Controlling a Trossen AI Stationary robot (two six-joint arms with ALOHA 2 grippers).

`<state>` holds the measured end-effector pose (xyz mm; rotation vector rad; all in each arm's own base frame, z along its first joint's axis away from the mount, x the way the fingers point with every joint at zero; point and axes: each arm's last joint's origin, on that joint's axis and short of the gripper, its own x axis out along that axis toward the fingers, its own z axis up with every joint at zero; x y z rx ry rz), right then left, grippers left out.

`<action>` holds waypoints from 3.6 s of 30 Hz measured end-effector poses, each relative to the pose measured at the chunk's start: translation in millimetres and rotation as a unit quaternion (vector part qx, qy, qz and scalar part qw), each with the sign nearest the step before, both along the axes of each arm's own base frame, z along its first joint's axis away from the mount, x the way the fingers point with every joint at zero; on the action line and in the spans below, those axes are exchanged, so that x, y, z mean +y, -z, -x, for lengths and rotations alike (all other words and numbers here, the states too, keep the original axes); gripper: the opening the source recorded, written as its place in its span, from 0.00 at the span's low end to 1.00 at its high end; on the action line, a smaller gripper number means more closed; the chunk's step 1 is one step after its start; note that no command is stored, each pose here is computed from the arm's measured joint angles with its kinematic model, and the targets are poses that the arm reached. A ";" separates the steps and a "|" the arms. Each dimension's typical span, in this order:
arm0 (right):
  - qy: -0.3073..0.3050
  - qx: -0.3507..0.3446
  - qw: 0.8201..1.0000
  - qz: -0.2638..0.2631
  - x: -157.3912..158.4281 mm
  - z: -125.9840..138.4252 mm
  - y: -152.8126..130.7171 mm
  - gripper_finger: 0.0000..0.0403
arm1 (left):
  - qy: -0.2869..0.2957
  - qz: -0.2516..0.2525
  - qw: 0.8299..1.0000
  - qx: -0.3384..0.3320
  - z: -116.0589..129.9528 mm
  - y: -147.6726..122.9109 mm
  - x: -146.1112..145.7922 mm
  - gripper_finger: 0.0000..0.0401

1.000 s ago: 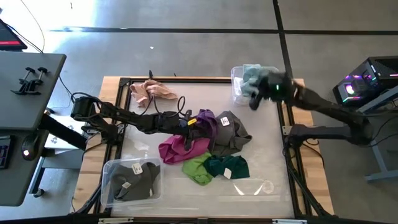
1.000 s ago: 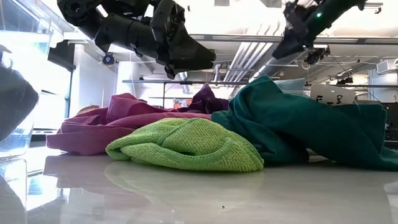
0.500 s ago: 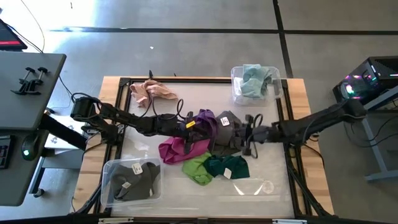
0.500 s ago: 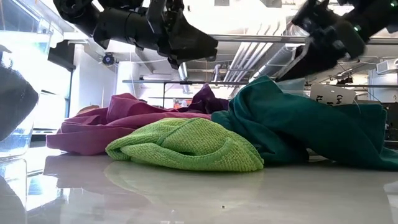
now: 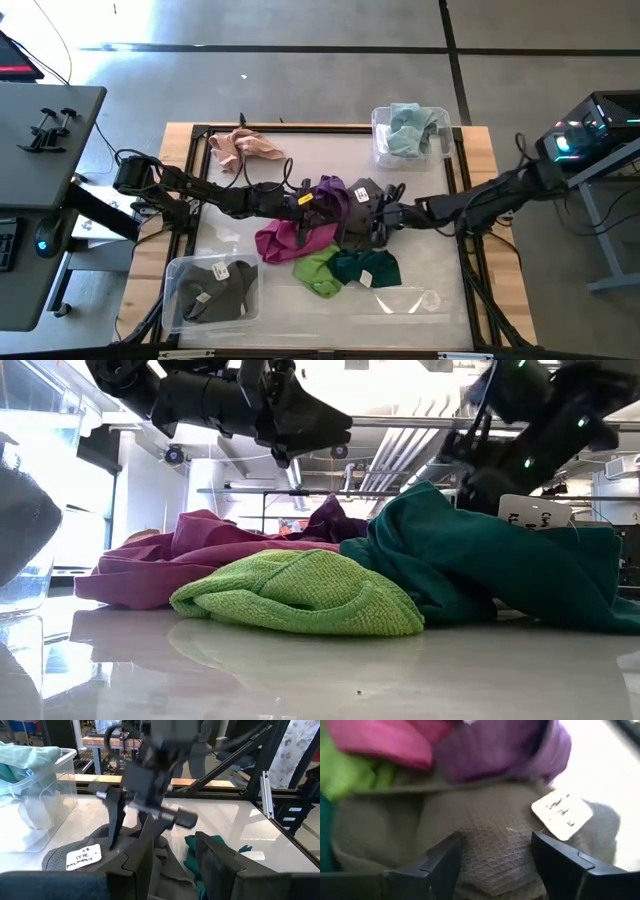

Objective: Sort towels by color in basket
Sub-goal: Put the gray towel into the bottom transparent bin

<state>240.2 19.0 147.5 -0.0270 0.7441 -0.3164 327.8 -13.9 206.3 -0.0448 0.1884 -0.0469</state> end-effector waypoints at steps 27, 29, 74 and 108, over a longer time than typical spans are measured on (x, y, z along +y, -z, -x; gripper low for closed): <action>-0.006 -0.196 0.979 0.059 36.3 2.4 -51.1 0.03 | 0.074 -0.222 0.961 -0.144 2.7 -23.7 -41.3 0.34; -0.015 -0.233 0.970 0.066 37.4 1.1 -61.0 0.05 | 0.070 -0.247 0.955 -0.150 2.4 -24.6 -39.2 0.35; -0.196 -0.364 0.909 -0.051 -9.8 -24.9 -75.6 0.04 | 0.022 -0.311 0.948 -0.062 -13.5 12.6 8.9 0.63; -0.105 -0.277 0.954 0.042 28.7 31.9 -102.0 0.45 | -0.085 -0.345 0.926 -0.128 100.5 -192.4 -67.3 0.01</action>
